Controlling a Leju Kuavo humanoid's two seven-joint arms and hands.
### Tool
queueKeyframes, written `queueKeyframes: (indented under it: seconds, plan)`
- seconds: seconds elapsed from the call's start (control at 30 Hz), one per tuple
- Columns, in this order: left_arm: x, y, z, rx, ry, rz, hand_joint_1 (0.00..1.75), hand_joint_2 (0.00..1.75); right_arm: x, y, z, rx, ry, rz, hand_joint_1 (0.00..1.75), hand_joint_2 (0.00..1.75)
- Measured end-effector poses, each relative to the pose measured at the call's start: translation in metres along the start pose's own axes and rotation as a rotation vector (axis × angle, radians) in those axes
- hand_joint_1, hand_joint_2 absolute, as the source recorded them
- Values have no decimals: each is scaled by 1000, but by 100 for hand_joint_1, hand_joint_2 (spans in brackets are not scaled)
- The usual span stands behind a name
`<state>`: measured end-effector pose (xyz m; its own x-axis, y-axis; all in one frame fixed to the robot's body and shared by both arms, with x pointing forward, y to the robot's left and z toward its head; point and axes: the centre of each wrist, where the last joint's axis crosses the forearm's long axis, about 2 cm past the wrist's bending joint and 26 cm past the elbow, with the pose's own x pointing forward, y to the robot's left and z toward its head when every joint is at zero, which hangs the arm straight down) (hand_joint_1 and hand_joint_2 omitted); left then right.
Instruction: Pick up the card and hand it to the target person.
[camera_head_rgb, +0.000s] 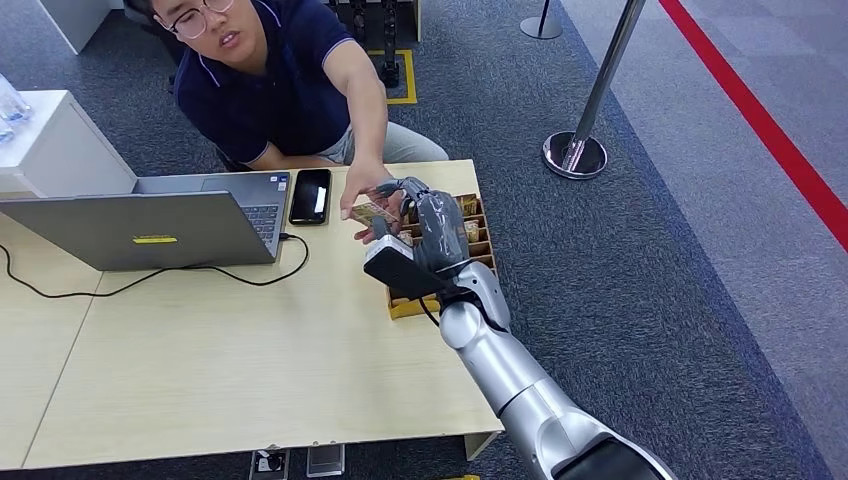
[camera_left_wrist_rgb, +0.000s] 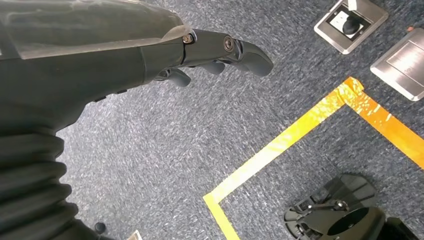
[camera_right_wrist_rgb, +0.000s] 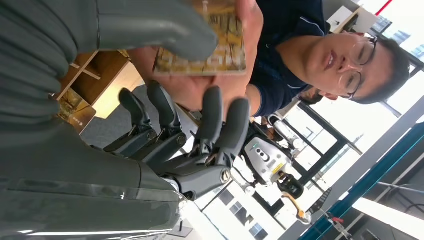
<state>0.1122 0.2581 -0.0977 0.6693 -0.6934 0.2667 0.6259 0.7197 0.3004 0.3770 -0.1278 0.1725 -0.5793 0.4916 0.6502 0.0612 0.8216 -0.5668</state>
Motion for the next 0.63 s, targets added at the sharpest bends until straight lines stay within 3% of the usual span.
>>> queueKeyframes:
  seconds: [0.63]
  plan:
    - [-5, -5, 1, -59, 22, 16, 0, 0, -13, -9, 5, -70, 81, 39, 0, 0]
